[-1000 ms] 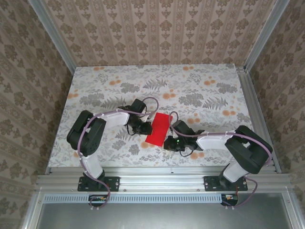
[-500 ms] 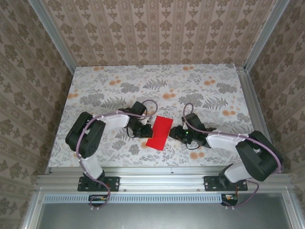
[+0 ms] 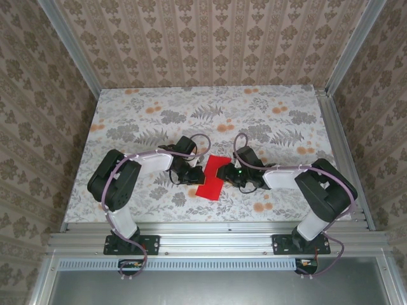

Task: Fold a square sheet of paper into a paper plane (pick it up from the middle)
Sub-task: Fold the triangle a second time at the center of the table.

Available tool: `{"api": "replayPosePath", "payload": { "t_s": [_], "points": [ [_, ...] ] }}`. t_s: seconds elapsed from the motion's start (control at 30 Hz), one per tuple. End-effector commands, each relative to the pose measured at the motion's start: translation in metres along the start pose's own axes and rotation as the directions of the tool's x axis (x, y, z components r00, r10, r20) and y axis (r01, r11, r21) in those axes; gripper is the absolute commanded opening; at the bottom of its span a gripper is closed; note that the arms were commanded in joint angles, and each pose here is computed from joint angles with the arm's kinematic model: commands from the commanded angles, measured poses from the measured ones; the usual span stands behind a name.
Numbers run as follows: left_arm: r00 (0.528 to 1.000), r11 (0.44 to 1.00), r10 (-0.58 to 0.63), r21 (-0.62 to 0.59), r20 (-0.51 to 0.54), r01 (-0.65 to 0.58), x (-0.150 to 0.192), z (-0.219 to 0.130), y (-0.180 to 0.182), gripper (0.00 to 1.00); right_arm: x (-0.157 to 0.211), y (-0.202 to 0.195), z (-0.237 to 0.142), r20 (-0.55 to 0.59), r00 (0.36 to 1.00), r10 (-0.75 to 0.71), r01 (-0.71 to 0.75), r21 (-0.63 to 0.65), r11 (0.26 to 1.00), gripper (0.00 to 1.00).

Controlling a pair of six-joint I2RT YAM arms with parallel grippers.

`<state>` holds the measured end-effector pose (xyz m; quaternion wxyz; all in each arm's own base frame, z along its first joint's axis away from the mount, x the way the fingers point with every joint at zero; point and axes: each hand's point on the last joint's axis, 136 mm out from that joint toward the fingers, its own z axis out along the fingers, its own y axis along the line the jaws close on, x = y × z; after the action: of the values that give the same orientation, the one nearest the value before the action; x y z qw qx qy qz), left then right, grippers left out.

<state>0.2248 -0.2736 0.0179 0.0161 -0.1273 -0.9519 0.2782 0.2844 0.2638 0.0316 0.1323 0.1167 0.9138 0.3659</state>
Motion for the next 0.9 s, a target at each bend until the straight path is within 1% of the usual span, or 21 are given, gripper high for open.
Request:
{"api": "replayPosePath", "payload": {
  "t_s": [0.0, 0.23, 0.37, 0.47, 0.53, 0.67, 0.8, 0.87],
  "points": [
    [1.0, 1.0, -0.017, -0.018, -0.023, 0.016, 0.011, 0.0, 0.004, 0.15, 0.001, 0.012, 0.005, -0.019, 1.0, 0.001, -0.001, -0.019, 1.0, 0.46],
    [1.0, 1.0, -0.018, -0.02, -0.022, 0.018, 0.012, 0.001, 0.006, 0.15, 0.003, 0.031, 0.0, -0.006, 1.0, -0.003, 0.002, -0.103, 0.995, 0.45],
    [1.0, 1.0, -0.027, 0.008, -0.008, 0.027, 0.009, -0.002, 0.001, 0.15, 0.014, 0.025, 0.004, -0.021, 1.0, -0.004, 0.002, -0.087, 0.996, 0.42],
    [1.0, 0.999, -0.027, 0.03, 0.006, 0.027, 0.005, -0.007, -0.005, 0.16, 0.018, 0.02, 0.007, -0.027, 1.0, -0.003, 0.001, -0.08, 0.997, 0.37],
    [1.0, 0.999, -0.022, 0.04, 0.018, 0.021, 0.002, -0.013, -0.011, 0.17, 0.018, 0.02, 0.008, -0.023, 1.0, -0.003, 0.001, -0.088, 0.996, 0.32],
    [0.999, 0.999, -0.01, 0.052, 0.046, 0.007, -0.002, -0.028, -0.02, 0.2, 0.013, 0.03, 0.002, 0.003, 1.0, -0.026, 0.026, -0.119, 0.993, 0.23],
    [0.997, 0.998, -0.001, 0.058, 0.074, -0.003, -0.005, -0.043, -0.024, 0.27, 0.006, 0.041, -0.007, 0.03, 0.998, -0.046, 0.05, -0.146, 0.988, 0.14],
    [0.996, 0.998, 0.004, 0.056, 0.084, -0.008, -0.006, -0.05, -0.026, 0.33, 0.004, 0.045, -0.01, 0.033, 0.998, -0.049, 0.053, -0.162, 0.985, 0.12]
  ]
}}
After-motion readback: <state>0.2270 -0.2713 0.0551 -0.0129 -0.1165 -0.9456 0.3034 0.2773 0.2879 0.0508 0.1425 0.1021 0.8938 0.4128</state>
